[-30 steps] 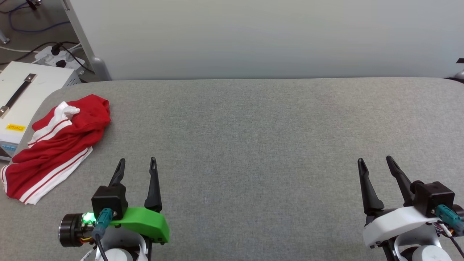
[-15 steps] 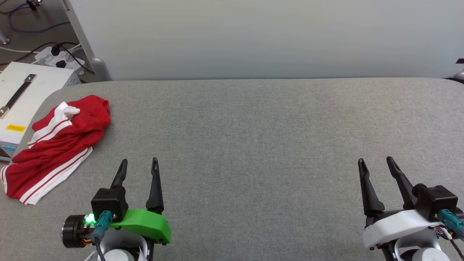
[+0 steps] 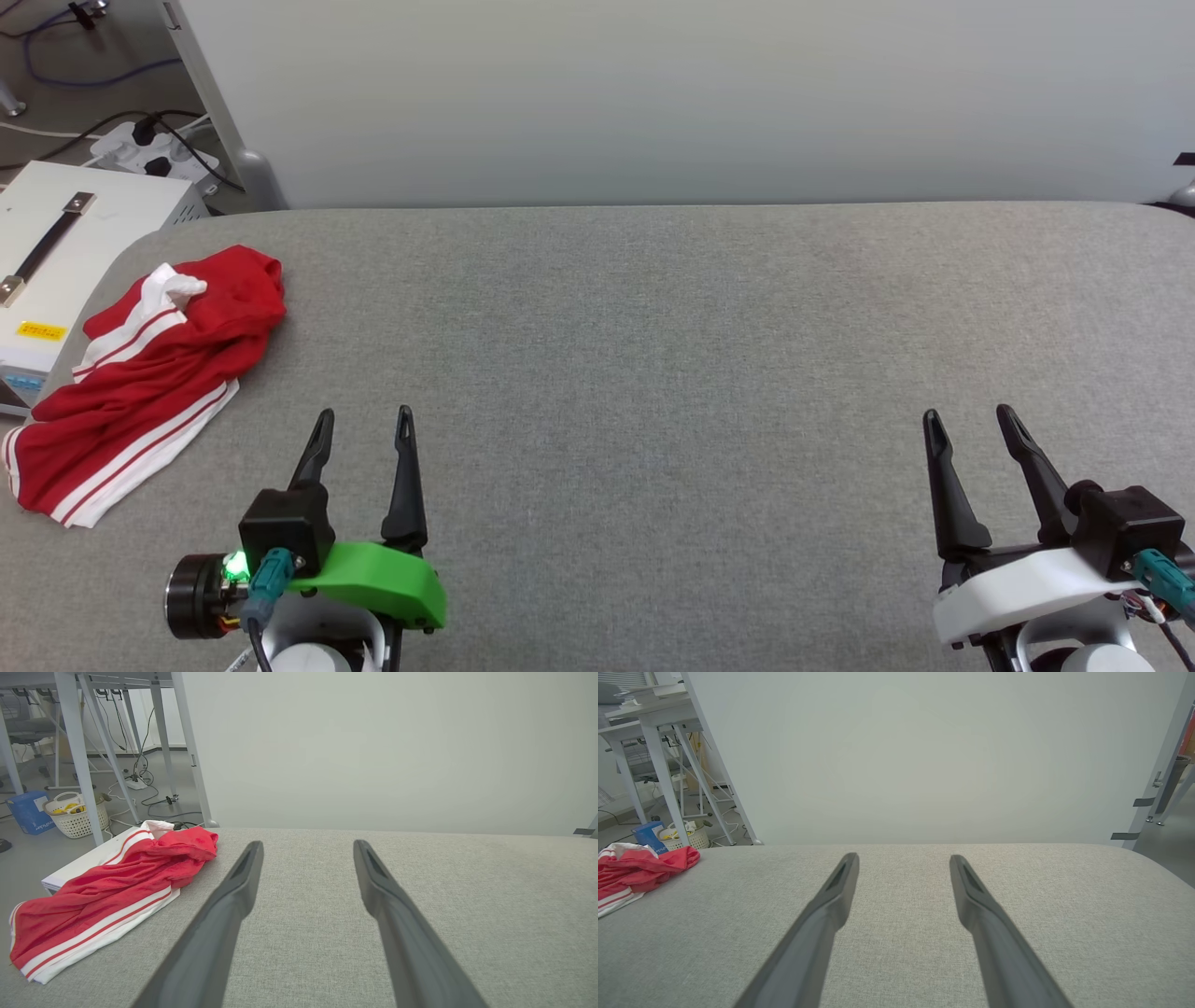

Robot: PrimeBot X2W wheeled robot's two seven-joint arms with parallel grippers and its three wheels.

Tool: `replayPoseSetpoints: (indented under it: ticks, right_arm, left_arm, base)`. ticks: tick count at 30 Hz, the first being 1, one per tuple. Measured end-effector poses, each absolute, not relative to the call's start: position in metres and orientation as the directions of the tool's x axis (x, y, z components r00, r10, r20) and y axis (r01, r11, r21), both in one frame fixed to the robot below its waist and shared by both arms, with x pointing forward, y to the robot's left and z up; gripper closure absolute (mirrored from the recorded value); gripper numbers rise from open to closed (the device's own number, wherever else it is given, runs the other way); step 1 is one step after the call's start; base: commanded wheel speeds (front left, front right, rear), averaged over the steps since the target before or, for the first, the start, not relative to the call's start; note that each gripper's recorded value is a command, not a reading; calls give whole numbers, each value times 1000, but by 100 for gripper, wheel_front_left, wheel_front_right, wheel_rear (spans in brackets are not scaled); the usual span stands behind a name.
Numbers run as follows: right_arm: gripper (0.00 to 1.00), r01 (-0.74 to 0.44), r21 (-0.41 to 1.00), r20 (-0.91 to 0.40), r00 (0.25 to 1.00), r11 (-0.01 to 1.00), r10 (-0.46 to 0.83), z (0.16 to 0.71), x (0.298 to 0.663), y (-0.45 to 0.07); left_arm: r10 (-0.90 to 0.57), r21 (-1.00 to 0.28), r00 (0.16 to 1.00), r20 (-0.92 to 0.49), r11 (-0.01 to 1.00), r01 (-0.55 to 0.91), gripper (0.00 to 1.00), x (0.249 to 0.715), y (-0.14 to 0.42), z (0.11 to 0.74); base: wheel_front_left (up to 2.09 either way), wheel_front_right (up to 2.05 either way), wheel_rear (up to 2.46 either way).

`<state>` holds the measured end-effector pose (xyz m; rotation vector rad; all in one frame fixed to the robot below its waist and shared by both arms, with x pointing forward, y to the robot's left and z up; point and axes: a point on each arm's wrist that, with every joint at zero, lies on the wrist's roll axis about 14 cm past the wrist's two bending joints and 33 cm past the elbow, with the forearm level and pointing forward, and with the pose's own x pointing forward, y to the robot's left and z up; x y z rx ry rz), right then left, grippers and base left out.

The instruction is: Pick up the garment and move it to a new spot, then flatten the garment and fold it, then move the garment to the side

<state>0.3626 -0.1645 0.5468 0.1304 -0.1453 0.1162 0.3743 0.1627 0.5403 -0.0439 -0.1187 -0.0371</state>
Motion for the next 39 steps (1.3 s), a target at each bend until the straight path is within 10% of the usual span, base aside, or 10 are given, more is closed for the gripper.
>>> replayPoseSetpoints:
  ticks: [39]
  right_arm:
    - [0,-198,136,196,966,971,169,546,365,-140]
  left_arm:
    - [56,-81,990,131,996,-46,0,360,184,529]
  base:
    - [0,0,0]
